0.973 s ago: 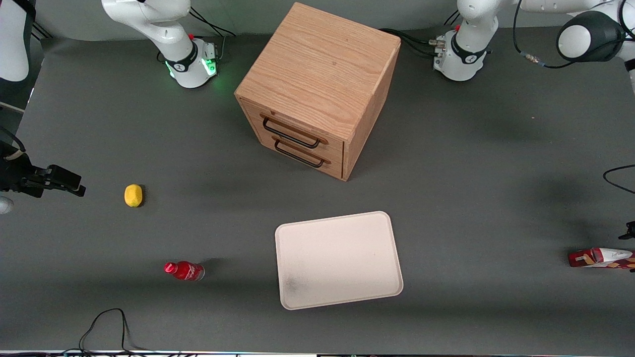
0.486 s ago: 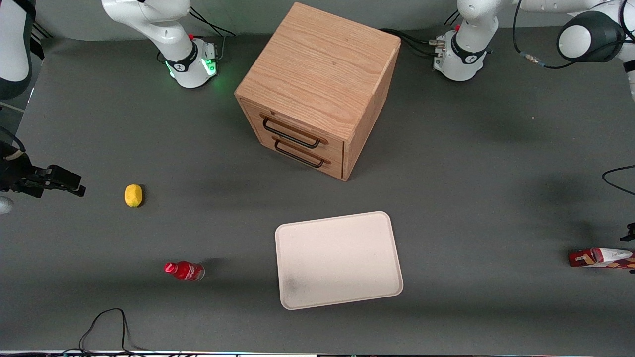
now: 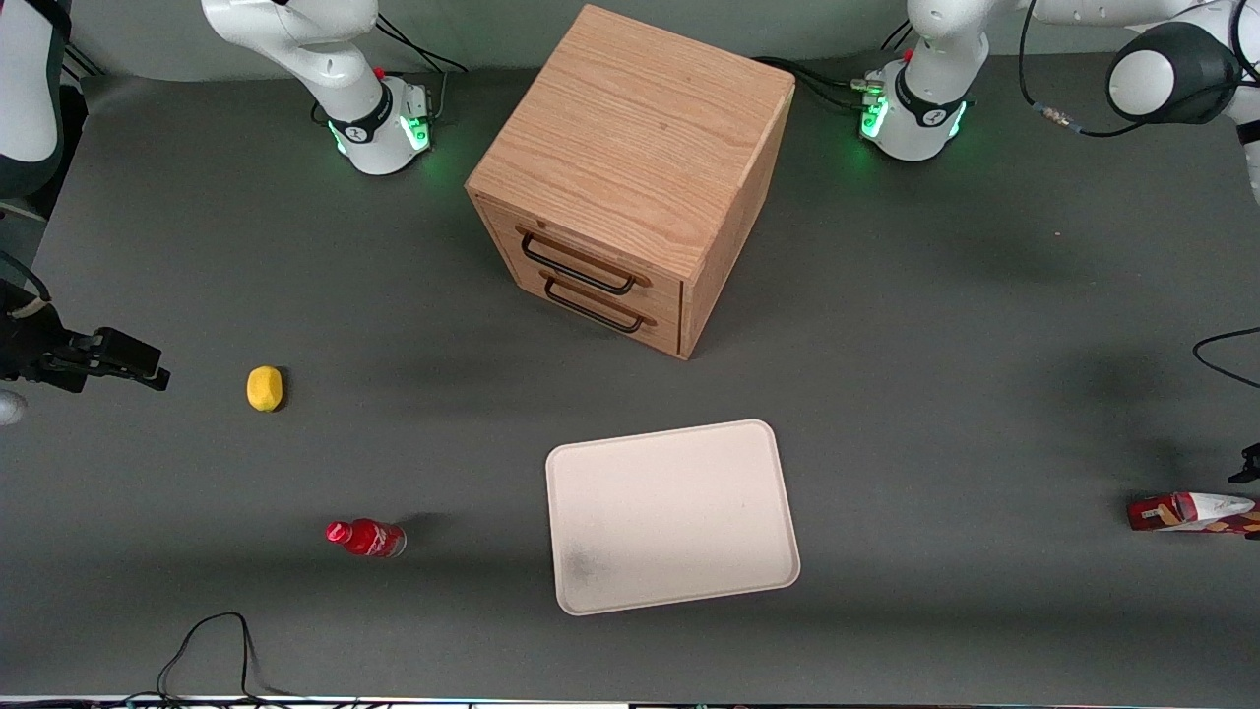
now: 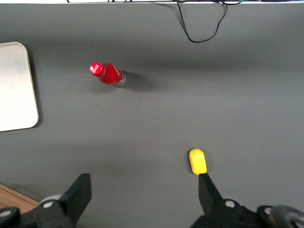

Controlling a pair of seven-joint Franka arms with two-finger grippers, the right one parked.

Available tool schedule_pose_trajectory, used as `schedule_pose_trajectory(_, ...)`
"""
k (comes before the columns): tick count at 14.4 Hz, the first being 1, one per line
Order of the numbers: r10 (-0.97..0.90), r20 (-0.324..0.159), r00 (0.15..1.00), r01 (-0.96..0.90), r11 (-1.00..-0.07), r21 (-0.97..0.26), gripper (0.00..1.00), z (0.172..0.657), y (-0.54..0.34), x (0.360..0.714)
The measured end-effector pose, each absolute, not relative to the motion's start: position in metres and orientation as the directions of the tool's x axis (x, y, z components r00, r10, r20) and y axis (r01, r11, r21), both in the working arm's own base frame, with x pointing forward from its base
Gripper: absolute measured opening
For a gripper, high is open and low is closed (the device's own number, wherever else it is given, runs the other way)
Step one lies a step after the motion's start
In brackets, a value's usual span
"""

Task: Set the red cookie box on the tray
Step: 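Close the left gripper on the end of the red box, then lift the red box upright with the left gripper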

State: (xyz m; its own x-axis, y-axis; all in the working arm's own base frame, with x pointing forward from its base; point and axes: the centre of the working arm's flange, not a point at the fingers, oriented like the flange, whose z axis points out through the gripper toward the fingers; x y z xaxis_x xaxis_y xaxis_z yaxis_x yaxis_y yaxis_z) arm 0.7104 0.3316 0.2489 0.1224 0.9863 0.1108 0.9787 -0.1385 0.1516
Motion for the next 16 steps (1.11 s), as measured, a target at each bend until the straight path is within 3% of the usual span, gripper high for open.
schedule_pose_trajectory(3, 0.987, 0.108, 0.121, 0.979, -0.137, 0.152, 0.39, 0.249, 0.331, 0.710)
schedule_pose_trajectory(6, 0.988, 0.101, 0.119, 0.980, -0.133, 0.149, 0.09, 0.248, 0.331, 0.710)
schedule_pose_trajectory(7, 0.988, 0.098, 0.119, 0.981, -0.133, 0.143, 0.04, 0.248, 0.331, 0.709)
schedule_pose_trajectory(11, 0.990, 0.066, 0.122, 0.988, -0.127, 0.084, 0.04, 0.269, 0.329, 0.703)
schedule_pose_trajectory(16, 0.991, 0.061, 0.119, 0.991, -0.122, 0.056, 0.04, 0.344, 0.327, 0.696)
